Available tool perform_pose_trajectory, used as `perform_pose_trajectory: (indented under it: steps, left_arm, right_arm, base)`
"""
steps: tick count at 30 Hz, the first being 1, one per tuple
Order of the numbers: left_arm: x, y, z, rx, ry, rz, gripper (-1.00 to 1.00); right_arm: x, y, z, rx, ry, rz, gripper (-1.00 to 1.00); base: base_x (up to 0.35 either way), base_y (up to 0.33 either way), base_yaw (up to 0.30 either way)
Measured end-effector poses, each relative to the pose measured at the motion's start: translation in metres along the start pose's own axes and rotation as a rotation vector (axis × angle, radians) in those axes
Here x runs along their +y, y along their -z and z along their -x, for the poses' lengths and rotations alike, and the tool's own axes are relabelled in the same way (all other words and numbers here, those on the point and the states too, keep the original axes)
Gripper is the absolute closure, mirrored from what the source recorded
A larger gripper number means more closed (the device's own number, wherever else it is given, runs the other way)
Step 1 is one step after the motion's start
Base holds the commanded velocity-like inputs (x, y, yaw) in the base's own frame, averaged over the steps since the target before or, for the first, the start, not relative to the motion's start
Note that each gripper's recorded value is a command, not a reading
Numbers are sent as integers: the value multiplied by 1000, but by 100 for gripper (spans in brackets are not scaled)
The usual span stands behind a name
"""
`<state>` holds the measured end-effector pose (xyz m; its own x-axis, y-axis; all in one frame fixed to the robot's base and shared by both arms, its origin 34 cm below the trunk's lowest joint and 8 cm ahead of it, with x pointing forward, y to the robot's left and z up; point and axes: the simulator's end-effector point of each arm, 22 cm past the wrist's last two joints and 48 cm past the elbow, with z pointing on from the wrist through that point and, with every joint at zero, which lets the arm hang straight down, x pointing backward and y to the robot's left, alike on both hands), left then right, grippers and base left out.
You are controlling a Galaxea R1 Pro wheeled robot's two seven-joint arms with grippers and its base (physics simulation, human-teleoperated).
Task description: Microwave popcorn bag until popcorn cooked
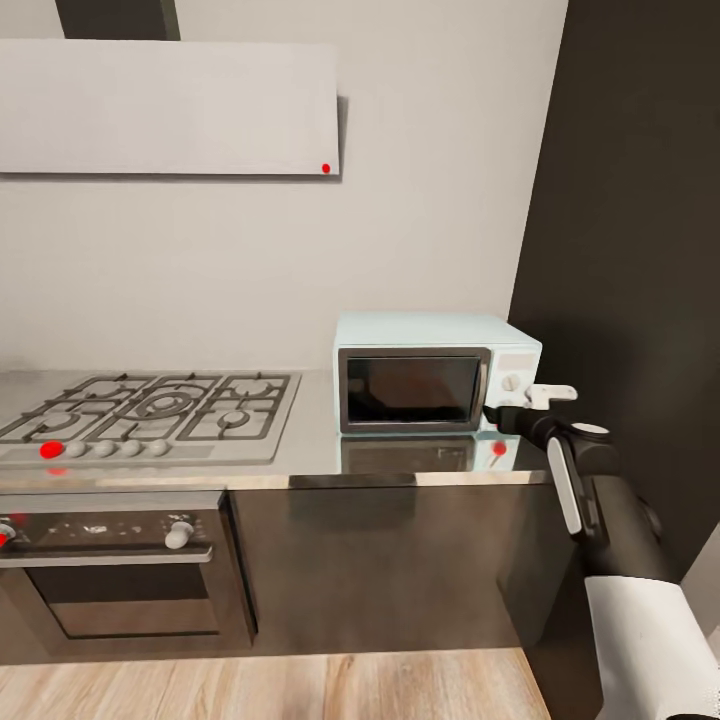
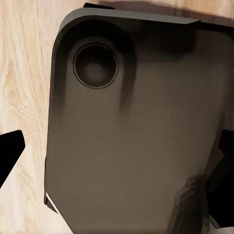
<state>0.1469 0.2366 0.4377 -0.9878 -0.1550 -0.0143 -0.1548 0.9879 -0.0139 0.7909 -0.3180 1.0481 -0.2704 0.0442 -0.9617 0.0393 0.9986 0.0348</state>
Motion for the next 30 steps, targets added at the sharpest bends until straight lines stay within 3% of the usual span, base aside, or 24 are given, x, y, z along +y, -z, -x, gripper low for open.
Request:
perform_pose_trajectory:
  steps: [10,16,18,21,30]
  left_arm:
    - [-1,0,0,0,0,-1,-100]
    - [-2,0,0,0,-1,-4,-100]
    - [-3,0,0,0,-1,-4,-100]
    - [-2,0,0,0,-1,-4,-100]
    - [0,0,0,0,-1,-2,-100]
  right_arm:
    - [3,1,5,-16,5,-6,-100]
    - [5,9,41,-159,23,-4,-100]
    - [5,10,46,-177,30,-8,-100]
    - [5,10,45,-176,51,-25,-100]
    - [10,-1,24,-125,46,-14,-100]
  base:
    - [0,0,0]
    - [0,0,0]
    - [0,0,0]
    - [0,0,0]
    - [16,0,0]
